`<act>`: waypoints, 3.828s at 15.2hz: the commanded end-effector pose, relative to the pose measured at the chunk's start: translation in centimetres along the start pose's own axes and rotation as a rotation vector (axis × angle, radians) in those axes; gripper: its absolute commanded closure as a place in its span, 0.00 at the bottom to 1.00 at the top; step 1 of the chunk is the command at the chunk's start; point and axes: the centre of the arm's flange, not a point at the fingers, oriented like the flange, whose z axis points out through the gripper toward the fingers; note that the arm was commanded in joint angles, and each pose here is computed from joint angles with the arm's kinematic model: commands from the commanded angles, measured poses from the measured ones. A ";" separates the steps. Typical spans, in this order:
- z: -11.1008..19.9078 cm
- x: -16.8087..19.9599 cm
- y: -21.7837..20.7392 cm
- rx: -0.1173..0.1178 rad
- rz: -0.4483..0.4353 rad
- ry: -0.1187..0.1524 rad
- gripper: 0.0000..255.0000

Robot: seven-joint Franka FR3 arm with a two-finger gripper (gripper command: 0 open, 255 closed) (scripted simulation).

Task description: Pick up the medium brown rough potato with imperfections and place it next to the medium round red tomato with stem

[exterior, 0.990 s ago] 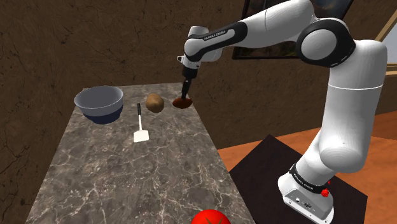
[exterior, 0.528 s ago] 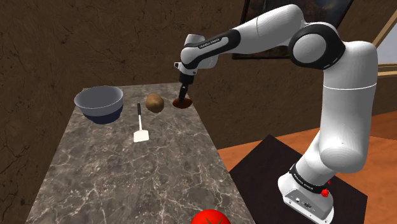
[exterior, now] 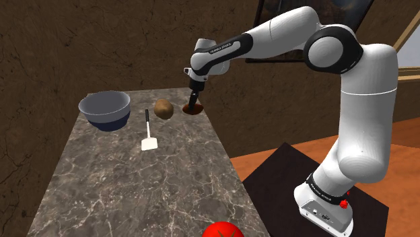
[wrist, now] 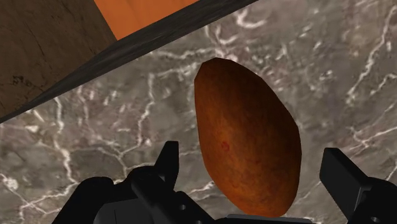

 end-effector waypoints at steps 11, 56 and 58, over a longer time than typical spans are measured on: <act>-0.5 0.1 -0.1 0.000 0.000 0.000 1.00; -15.6 -5.3 -18.1 0.000 0.000 0.000 1.00; -15.4 -6.4 -20.4 0.000 0.000 0.000 1.00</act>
